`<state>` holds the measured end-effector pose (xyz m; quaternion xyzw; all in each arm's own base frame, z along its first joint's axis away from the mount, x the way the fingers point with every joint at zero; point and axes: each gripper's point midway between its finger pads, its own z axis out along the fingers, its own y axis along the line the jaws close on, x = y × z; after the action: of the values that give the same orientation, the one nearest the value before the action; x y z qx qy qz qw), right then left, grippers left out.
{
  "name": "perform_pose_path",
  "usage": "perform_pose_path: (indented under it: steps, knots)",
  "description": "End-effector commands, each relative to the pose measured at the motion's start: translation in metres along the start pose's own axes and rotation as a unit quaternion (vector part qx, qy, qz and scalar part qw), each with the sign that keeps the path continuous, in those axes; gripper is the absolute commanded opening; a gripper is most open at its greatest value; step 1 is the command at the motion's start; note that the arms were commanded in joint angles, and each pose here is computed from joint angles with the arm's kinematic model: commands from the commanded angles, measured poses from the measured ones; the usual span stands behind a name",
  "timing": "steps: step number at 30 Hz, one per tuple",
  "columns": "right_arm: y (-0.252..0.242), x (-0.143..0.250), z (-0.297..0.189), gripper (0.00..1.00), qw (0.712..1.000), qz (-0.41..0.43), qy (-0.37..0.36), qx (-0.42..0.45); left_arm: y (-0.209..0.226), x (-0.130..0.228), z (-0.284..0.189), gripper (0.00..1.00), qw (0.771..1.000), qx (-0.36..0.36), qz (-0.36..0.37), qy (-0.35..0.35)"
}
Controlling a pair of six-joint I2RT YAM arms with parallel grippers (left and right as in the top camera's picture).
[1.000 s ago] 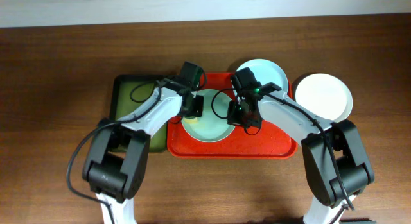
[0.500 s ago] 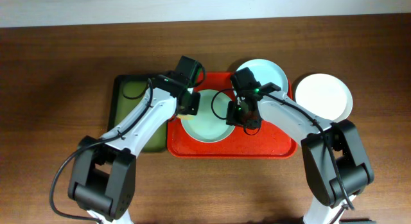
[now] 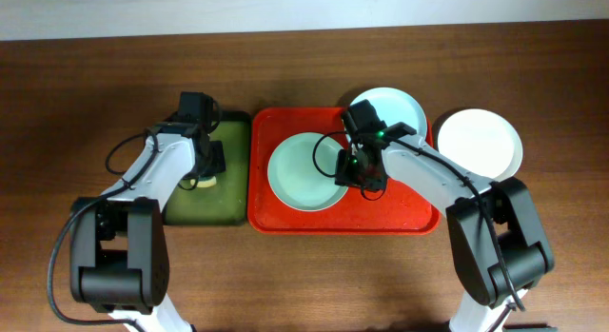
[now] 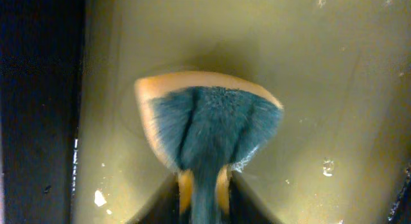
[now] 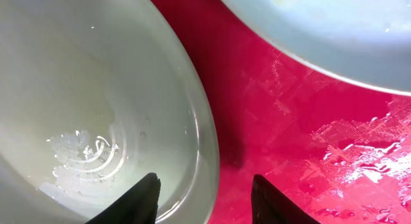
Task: Clean dirty plates on tray and stack at the side
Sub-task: 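Drop the sponge in the black tray and retract the left arm, then lift the light-blue plate with the right gripper and tilt it over the black tray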
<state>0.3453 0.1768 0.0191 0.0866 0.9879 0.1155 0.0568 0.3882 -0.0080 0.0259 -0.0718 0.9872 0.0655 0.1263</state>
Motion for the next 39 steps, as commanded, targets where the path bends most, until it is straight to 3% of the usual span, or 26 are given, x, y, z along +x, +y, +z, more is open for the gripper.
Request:
perform_pose_path:
  steps: [1, 2, 3, 6, 7, 8, 10, 11, 12, 13, 16, 24, 25, 26, 32, 39]
  knots:
    - [0.005, -0.003, -0.002, 0.47, 1.000, -0.002, -0.004, -0.004, -0.005, 0.000, 0.002, 0.29, 1.000, 0.014, 0.003, -0.001]
    - [0.004, -0.003, -0.002, 0.47, 1.000, -0.002, -0.003, -0.004, -0.011, -0.005, -0.001, 0.38, 0.999, 0.032, 0.017, -0.005]
    - [0.004, -0.003, -0.002, 0.47, 1.000, -0.002, -0.003, -0.004, -0.012, -0.014, -0.009, 0.62, 0.999, 0.034, 0.025, -0.016]
    - [0.004, -0.003, -0.002, 0.56, 1.000, -0.002, -0.005, -0.001, -0.011, -0.048, -0.073, 0.68, 0.996, 0.055, 0.007, -0.066]
    - [0.003, -0.003, -0.002, 0.57, 1.000, -0.002, -0.006, -0.001, -0.007, -0.061, -0.103, 0.76, 0.993, 0.063, -0.019, -0.099]
    - [0.003, -0.003, -0.001, 0.57, 1.000, -0.002, -0.005, 0.000, 0.005, -0.078, -0.150, 0.99, 0.982, 0.077, -0.064, -0.158]
    - [0.000, -0.005, -0.001, 0.54, 1.000, -0.003, -0.012, 0.011, 0.025, -0.084, -0.185, 0.99, 0.972, 0.071, -0.083, -0.207]
    - [-0.002, -0.005, 0.000, 0.49, 1.000, -0.002, -0.013, 0.015, 0.042, -0.085, -0.198, 1.00, 0.968, 0.052, -0.099, -0.227]
    - [-0.003, -0.004, 0.000, 0.36, 1.000, -0.003, -0.011, 0.016, 0.067, -0.085, -0.207, 0.99, 0.962, 0.030, -0.124, -0.241]
    - [-0.002, -0.004, 0.001, 0.34, 1.000, -0.005, -0.014, 0.019, 0.089, -0.084, -0.206, 0.99, 0.960, 0.017, -0.147, -0.238]
    - [0.003, -0.002, 0.007, 0.34, 1.000, -0.015, -0.017, 0.021, 0.114, -0.074, -0.196, 0.99, 0.961, -0.002, -0.171, -0.216]
    - [-0.005, 0.001, 0.029, 0.31, 0.999, -0.016, -0.006, 0.041, 0.114, -0.074, -0.196, 0.99, 0.961, -0.002, -0.171, -0.216]
    - [-0.006, 0.002, 0.031, 0.23, 0.999, -0.015, -0.004, 0.043, 0.114, -0.074, -0.196, 0.99, 0.961, -0.002, -0.171, -0.216]
    - [-0.006, 0.001, 0.031, 0.04, 0.999, -0.015, -0.004, 0.042, 0.114, -0.074, -0.196, 0.99, 0.961, -0.002, -0.171, -0.216]
    - [-0.004, -0.008, -0.023, 0.04, 0.999, 0.021, 0.024, 0.016, 0.114, -0.074, -0.196, 0.99, 0.961, -0.002, -0.171, -0.216]
    - [0.024, -0.023, -0.071, 0.04, 0.999, -0.009, 0.030, -0.040, 0.114, -0.074, -0.196, 0.99, 0.961, -0.002, -0.171, -0.216]
